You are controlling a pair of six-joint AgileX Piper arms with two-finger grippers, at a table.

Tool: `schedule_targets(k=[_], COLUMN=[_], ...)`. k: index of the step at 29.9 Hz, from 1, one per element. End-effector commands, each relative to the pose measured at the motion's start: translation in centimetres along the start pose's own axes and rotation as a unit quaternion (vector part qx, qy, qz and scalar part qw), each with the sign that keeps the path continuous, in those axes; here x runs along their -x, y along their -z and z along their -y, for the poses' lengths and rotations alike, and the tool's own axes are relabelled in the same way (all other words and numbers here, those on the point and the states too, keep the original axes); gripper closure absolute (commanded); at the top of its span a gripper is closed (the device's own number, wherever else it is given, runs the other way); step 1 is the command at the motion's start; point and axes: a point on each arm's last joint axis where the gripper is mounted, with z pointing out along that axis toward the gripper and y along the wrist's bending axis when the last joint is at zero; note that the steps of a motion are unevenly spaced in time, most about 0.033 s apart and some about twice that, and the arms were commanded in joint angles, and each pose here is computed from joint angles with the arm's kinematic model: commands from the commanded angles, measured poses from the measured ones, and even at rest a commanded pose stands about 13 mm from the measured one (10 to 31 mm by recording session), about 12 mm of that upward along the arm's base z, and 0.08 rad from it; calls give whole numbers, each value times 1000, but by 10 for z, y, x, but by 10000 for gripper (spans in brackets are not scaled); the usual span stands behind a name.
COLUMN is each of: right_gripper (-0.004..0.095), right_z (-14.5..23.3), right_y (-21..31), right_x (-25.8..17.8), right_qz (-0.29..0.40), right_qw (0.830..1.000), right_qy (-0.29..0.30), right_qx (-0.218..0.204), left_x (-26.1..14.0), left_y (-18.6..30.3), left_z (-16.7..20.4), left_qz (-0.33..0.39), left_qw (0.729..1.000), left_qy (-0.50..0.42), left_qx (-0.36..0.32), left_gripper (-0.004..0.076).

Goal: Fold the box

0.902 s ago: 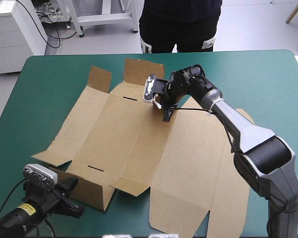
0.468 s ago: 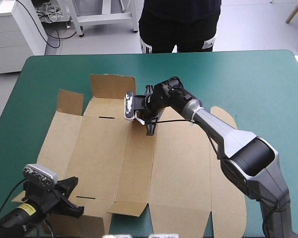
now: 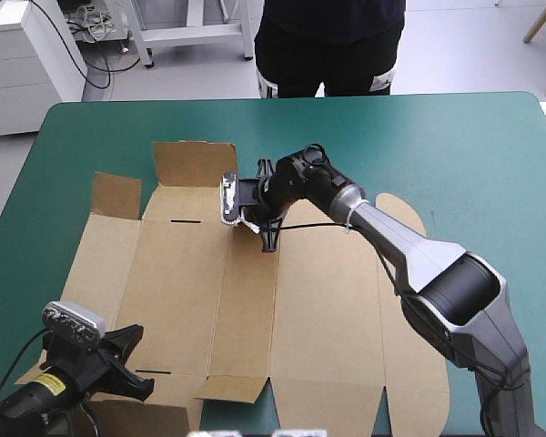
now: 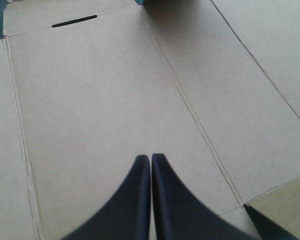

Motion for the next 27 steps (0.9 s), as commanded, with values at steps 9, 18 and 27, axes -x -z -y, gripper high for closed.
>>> schedule_targets(k=[9,18,27], right_gripper=[920,551,653], right_z=[14,17,39], right_y=[38,43,104], right_x=[17,17,-21], right_qz=[46,43,-31], right_qw=[997,996,982], right_qy=[8,3,-96], right_qx=[-64,-82,-159], left_x=[12,12,12], left_y=[4,4,4], left_z=[0,0,0], left_qz=[38,38,38], left_qw=[999,999,999], left_qy=[9,9,10], left_qx=[-1,-1,-1], left_gripper=[732,731,732])
